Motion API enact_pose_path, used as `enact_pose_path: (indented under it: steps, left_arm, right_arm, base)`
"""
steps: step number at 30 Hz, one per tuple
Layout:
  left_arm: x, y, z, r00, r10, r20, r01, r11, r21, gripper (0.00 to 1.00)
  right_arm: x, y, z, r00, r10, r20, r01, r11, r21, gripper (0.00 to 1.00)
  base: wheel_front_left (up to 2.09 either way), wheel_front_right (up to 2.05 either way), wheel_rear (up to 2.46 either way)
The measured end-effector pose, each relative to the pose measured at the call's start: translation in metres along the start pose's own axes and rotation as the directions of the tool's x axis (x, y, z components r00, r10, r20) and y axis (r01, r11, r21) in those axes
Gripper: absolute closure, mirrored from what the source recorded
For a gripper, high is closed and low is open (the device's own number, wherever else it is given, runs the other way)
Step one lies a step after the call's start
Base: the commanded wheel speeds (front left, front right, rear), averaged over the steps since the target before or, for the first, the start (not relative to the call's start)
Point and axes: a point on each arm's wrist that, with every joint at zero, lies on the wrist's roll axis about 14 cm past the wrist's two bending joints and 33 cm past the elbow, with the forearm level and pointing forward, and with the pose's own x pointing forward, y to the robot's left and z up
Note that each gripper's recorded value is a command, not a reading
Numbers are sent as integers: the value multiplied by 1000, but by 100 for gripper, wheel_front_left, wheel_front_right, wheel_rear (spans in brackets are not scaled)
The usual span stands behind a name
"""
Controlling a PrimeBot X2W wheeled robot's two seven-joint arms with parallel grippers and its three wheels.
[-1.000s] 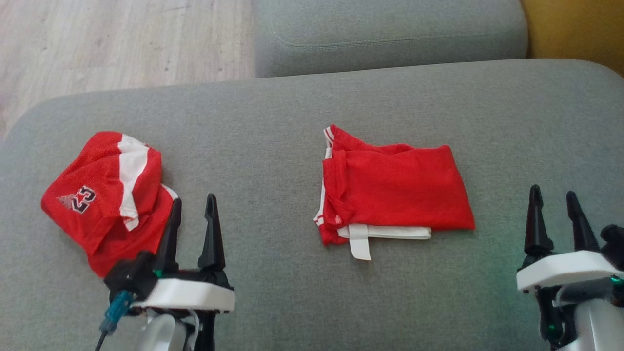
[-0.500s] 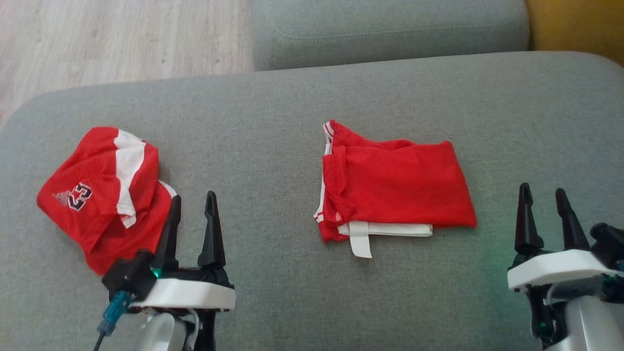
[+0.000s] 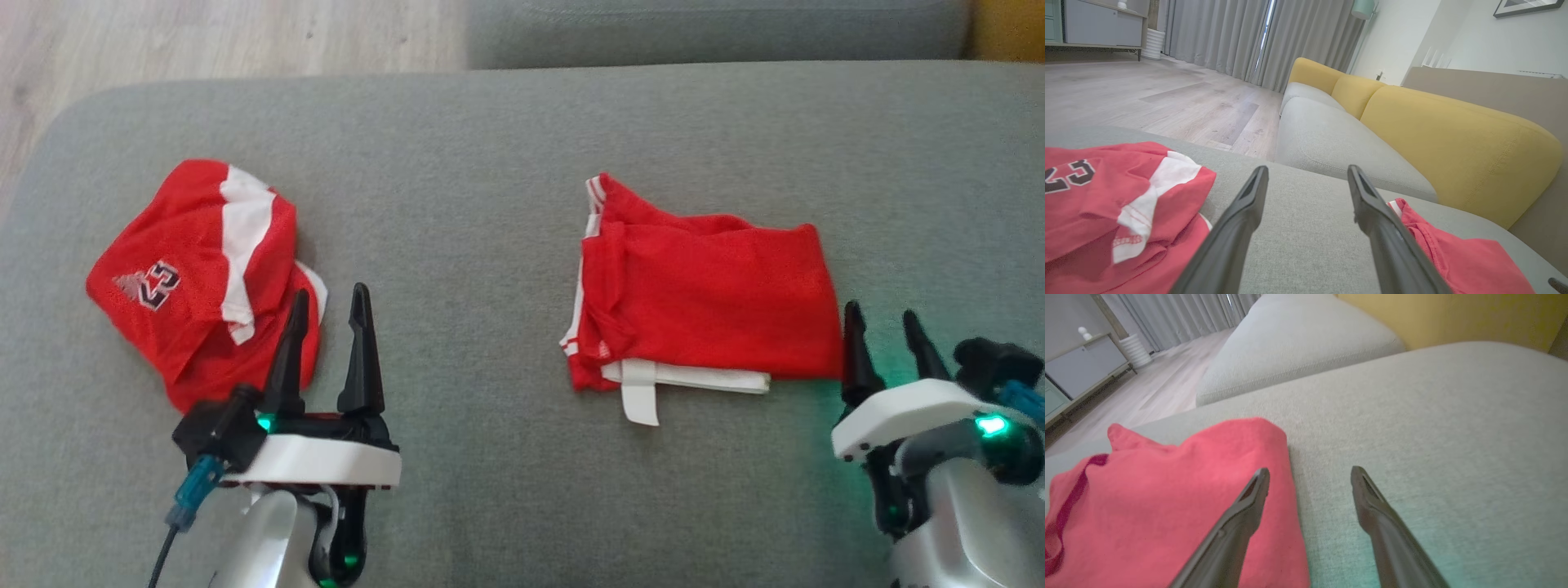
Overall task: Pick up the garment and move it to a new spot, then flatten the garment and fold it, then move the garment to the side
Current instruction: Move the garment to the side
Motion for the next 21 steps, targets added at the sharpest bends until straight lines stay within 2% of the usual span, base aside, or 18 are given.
enact_pose_path:
  steps: [9,18,19,20,21]
  left_arm:
    - [-4,14,-7,999,42,-22,-42,999,3,0]
    - [4,9,-10,999,21,-29,-21,1000,3,0]
    - [5,8,-9,1000,18,-26,-18,1000,3,0]
    - [6,7,-8,1000,15,-24,-15,1000,4,0]
    - [6,7,-8,1000,14,-24,-14,1000,4,0]
  right_arm:
    - [15,21,-50,982,50,-180,-52,999,-6,0]
    - [29,32,-52,977,82,-198,-91,995,-35,0]
    - [29,33,-53,975,85,-204,-95,995,-39,12]
    - [30,33,-53,975,85,-207,-96,994,-43,84]
    - [31,33,-52,975,85,-203,-98,994,-53,100]
  base:
    - [0,0,0]
    - [0,0,0]
    - [0,0,0]
    - [0,0,0]
    - [0,0,0]
